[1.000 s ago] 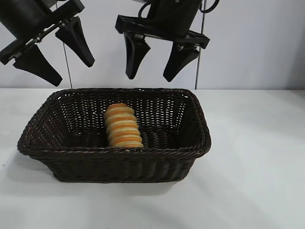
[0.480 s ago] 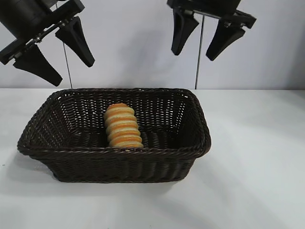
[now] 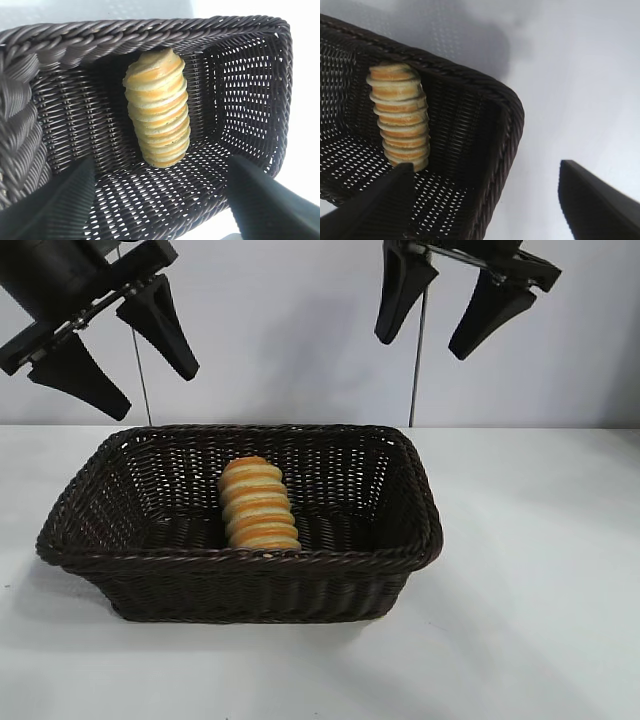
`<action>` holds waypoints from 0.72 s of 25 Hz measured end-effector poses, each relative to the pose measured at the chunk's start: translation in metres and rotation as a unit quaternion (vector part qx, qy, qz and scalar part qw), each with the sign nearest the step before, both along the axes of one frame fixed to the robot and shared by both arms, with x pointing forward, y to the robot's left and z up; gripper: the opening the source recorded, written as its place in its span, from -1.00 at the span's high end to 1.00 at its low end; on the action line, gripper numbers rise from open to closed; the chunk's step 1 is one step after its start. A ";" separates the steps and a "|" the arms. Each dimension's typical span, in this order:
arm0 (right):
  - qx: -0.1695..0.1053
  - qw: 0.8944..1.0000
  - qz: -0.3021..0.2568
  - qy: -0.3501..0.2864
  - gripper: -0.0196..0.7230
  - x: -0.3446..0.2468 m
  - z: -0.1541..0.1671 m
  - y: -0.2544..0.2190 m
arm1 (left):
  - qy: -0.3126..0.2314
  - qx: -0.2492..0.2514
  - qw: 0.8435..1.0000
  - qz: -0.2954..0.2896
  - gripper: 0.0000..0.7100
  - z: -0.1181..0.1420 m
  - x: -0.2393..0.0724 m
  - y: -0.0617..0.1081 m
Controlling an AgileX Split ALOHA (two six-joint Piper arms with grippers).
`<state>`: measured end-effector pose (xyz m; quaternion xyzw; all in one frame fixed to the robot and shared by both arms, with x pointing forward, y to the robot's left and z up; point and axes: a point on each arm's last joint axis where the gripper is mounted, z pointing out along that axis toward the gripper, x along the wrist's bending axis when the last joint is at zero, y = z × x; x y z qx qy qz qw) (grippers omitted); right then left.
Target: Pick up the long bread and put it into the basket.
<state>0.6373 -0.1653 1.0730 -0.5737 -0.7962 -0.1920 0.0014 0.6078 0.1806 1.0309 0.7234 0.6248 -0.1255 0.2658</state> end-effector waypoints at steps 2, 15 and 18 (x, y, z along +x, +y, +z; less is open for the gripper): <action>0.000 1.000 0.000 0.000 -0.59 0.000 0.000 0.000 | 0.000 0.000 1.000 0.000 -0.50 0.000 0.000 0.000; 0.004 1.000 0.000 0.002 -0.59 0.000 0.000 0.001 | 0.000 0.000 1.000 0.000 -0.50 0.000 0.000 0.000; 0.004 1.000 0.000 0.002 -0.59 0.000 0.000 0.001 | 0.000 -0.001 1.000 0.001 -0.50 0.000 0.000 0.000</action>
